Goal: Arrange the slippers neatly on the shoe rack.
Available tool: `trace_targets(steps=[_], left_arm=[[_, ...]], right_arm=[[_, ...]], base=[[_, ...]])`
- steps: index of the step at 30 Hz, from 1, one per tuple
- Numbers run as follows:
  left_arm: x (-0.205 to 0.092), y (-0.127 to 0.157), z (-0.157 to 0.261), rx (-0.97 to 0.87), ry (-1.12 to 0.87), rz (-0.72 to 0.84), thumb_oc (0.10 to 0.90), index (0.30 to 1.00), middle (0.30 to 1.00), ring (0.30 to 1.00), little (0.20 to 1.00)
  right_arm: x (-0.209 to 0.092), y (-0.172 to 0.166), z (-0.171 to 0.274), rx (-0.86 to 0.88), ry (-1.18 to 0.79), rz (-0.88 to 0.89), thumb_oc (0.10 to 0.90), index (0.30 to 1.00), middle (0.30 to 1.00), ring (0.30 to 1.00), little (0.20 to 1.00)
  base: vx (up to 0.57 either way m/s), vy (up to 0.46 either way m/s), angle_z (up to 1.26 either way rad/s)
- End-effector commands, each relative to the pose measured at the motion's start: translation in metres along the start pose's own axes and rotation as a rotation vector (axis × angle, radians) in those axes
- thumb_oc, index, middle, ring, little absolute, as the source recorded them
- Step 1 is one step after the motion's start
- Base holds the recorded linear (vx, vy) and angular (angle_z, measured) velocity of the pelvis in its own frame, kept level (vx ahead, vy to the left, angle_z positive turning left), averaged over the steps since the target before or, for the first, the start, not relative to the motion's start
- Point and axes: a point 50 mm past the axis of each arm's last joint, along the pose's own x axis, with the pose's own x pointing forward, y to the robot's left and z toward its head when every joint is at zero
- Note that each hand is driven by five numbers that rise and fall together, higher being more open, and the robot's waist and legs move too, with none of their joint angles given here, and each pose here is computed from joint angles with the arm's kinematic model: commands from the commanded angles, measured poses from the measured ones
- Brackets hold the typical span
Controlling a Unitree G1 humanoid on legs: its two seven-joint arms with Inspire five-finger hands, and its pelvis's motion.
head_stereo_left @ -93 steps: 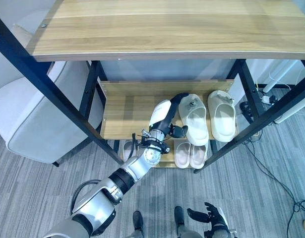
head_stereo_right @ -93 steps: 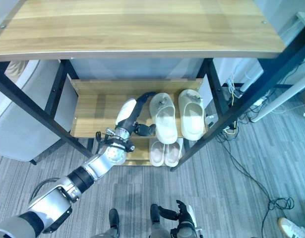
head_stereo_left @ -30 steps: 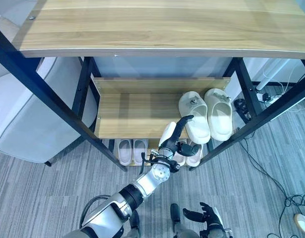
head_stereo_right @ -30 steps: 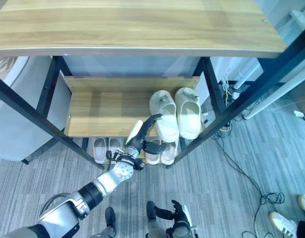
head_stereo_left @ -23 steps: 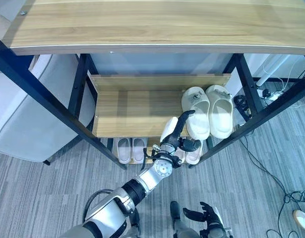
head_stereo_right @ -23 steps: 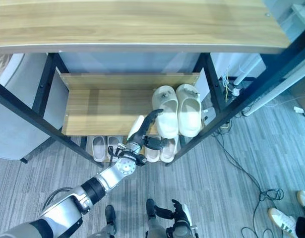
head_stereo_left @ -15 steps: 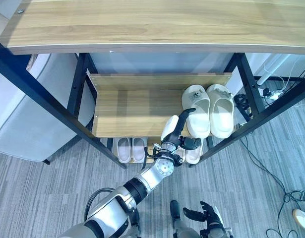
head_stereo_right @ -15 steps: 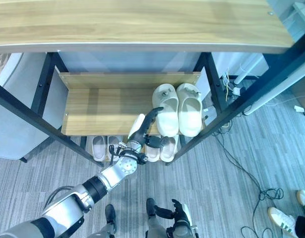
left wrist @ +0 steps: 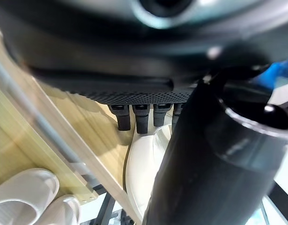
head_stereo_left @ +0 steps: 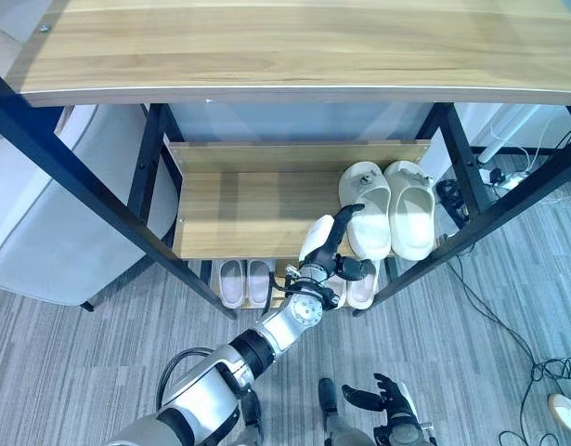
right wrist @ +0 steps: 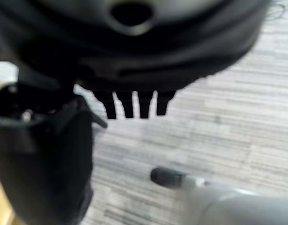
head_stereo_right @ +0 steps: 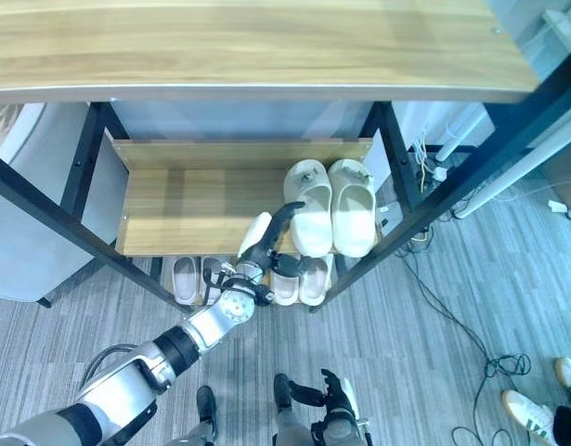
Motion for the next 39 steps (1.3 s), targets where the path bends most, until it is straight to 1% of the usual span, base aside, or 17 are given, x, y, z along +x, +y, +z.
trace_targets(steps=[1,14,19,20,22,23,24,25,26,28,29,30,31,33,35,36,39], left_arm=[[0.023,-0.003,0.083,-0.064,-0.302,-0.008,0.800,0.900,0.900,0.900,0.900],[0.016,0.017,0.064,-0.049,-0.282,0.001,0.800,0.900,0.900,0.900,0.900],[0.007,0.030,0.055,-0.122,-0.288,-0.005,0.800,0.900,0.900,0.900,0.900],[-0.006,0.044,0.054,-0.193,-0.328,0.002,0.800,0.900,0.900,0.900,0.900],[-0.013,0.051,0.050,-0.196,-0.338,0.007,0.800,0.900,0.900,0.900,0.900],[-0.031,0.061,0.039,-0.235,-0.343,-0.016,0.800,0.900,0.900,0.900,0.900],[-0.032,0.061,0.038,-0.235,-0.340,-0.017,0.800,0.900,0.900,0.900,0.900],[-0.055,0.068,0.024,-0.292,-0.317,-0.055,0.800,0.900,0.900,0.900,0.900],[-0.056,0.068,0.023,-0.292,-0.315,-0.055,0.800,0.900,0.900,0.900,0.900],[-0.077,0.072,0.003,-0.326,-0.252,-0.074,0.800,0.900,0.900,0.900,0.900],[-0.077,0.072,0.003,-0.326,-0.251,-0.074,0.800,0.900,0.900,0.900,0.900],[-0.092,0.076,-0.012,-0.340,-0.193,-0.065,0.800,0.900,0.900,0.900,0.900],[-0.093,0.077,-0.013,-0.339,-0.191,-0.065,0.800,0.900,0.900,0.900,0.900],[-0.109,0.081,-0.029,-0.317,-0.129,-0.068,0.800,0.900,0.900,0.900,0.900],[-0.136,0.084,-0.060,-0.305,0.011,-0.051,0.800,0.900,0.900,0.900,0.900],[-0.136,0.085,-0.060,-0.305,0.012,-0.051,0.800,0.900,0.900,0.900,0.900],[-0.171,0.086,-0.098,-0.323,0.206,-0.002,0.800,0.900,0.900,0.900,0.900]], right_arm=[[-0.003,-0.009,-0.016,0.023,0.044,-0.018,0.800,0.900,0.900,0.900,0.900],[-0.012,0.004,-0.038,0.052,0.131,0.027,0.800,0.900,0.900,0.900,0.900],[-0.016,0.009,-0.044,0.062,0.151,0.041,0.800,0.900,0.900,0.900,0.900],[-0.018,0.011,-0.047,0.074,0.163,0.042,0.800,0.900,0.900,0.900,0.900],[-0.019,0.013,-0.048,0.084,0.167,0.045,0.800,0.900,0.900,0.900,0.900],[-0.019,0.014,-0.047,0.097,0.166,0.043,0.800,0.900,0.900,0.900,0.900],[-0.019,0.014,-0.047,0.096,0.167,0.045,0.800,0.900,0.900,0.900,0.900],[-0.021,0.020,-0.048,0.094,0.172,0.057,0.800,0.900,0.900,0.900,0.900],[-0.022,0.020,-0.049,0.093,0.173,0.059,0.800,0.900,0.900,0.900,0.900],[-0.023,0.022,-0.051,0.090,0.179,0.066,0.800,0.900,0.900,0.900,0.900],[-0.023,0.022,-0.051,0.090,0.179,0.066,0.800,0.900,0.900,0.900,0.900],[-0.023,0.024,-0.048,0.090,0.170,0.067,0.800,0.900,0.900,0.900,0.900],[-0.023,0.024,-0.049,0.089,0.170,0.068,0.800,0.900,0.900,0.900,0.900],[-0.022,0.025,-0.046,0.088,0.157,0.069,0.800,0.900,0.900,0.900,0.900],[-0.020,0.024,-0.040,0.085,0.139,0.067,0.800,0.900,0.900,0.900,0.900],[-0.020,0.024,-0.040,0.084,0.140,0.068,0.800,0.900,0.900,0.900,0.900],[-0.020,0.025,-0.038,0.085,0.129,0.074,0.800,0.900,0.900,0.900,0.900]], base=[[0.03,-0.004,0.04],[0.01,0.003,0.05],[0.00,0.002,0.01],[0.00,0.000,0.00],[0.00,0.009,-0.02],[0.00,0.014,0.06],[0.00,0.023,0.11],[0.00,0.016,0.12],[0.01,0.016,0.13],[0.00,0.000,0.18],[0.00,0.001,0.09],[0.00,0.001,0.05],[-0.01,0.002,0.06],[-0.02,0.004,0.07],[-0.01,0.001,0.02],[0.00,0.000,0.00],[0.00,0.000,0.00]])
